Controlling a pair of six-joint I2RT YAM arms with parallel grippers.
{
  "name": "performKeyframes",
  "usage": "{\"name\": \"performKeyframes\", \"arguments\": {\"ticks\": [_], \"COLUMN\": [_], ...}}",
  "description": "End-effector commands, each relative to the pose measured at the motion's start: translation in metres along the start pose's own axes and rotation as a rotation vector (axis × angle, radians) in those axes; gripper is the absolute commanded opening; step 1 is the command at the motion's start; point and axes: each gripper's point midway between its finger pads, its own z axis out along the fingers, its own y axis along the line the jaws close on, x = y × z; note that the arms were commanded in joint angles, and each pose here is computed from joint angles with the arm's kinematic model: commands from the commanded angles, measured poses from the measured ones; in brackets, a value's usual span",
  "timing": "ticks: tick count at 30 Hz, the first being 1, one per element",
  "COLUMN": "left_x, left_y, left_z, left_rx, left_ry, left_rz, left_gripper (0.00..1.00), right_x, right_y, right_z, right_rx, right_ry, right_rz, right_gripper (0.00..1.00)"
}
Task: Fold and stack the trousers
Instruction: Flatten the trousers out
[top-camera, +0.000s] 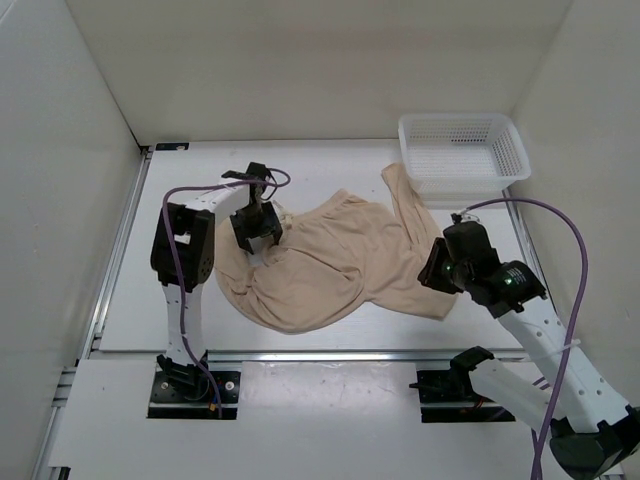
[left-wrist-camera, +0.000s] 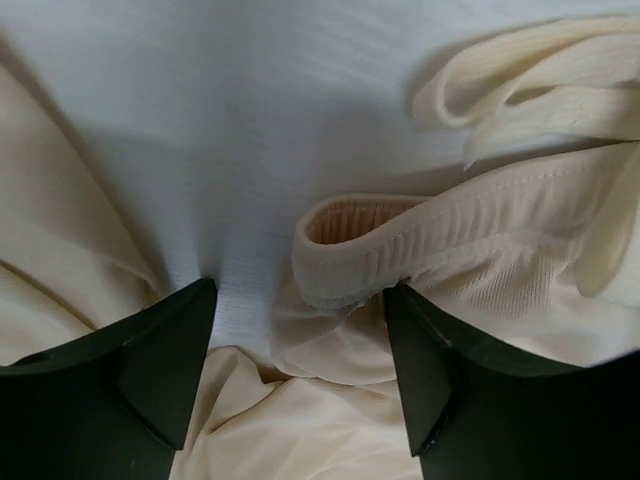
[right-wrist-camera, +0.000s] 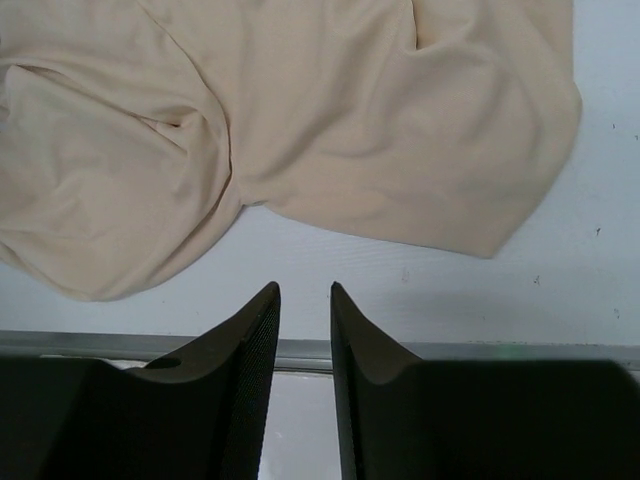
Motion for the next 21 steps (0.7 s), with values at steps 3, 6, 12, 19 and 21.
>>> {"name": "performKeyframes", "arguments": {"ticks": [3,6,12,19,21], "left_x": [-0.016,-0.034,-0.096,0.008,0.050], "left_y": [-0.015,-0.010,-0.009,-0.163,-0.196], "left_z": [-0.023,-0.032,-0.176,-0.296,-0.286], "left_rx": [0.098,0.105,0.230,0.568,0.598], "left_ry": [-0.083,-0.109,-0.435,-0.493,-0.431], "left_rz": [-0.019,-0.008,-0.006,0.422,0.497], "left_gripper": [0.67,0.10,0.10,0.10,0.10], "right_x": [0.008,0.000,-0.017,-0.070,-0.078], "right_y": [-0.004,0.003,0.006,-0.003,-0.011], "right_z": [0.010,0.009,0.003,-0.036,-0.058], "right_rx": [0.037,0.019,0.021,0.087,0.080], "right_ry": [0.053,0.044,-0.017,-0.267,-0.354], "right_rz": [-0.030,-0.037,-0.041,0.061,0.099], "right_gripper": [0.32,0.32,0.32,0.32,0.39]}}
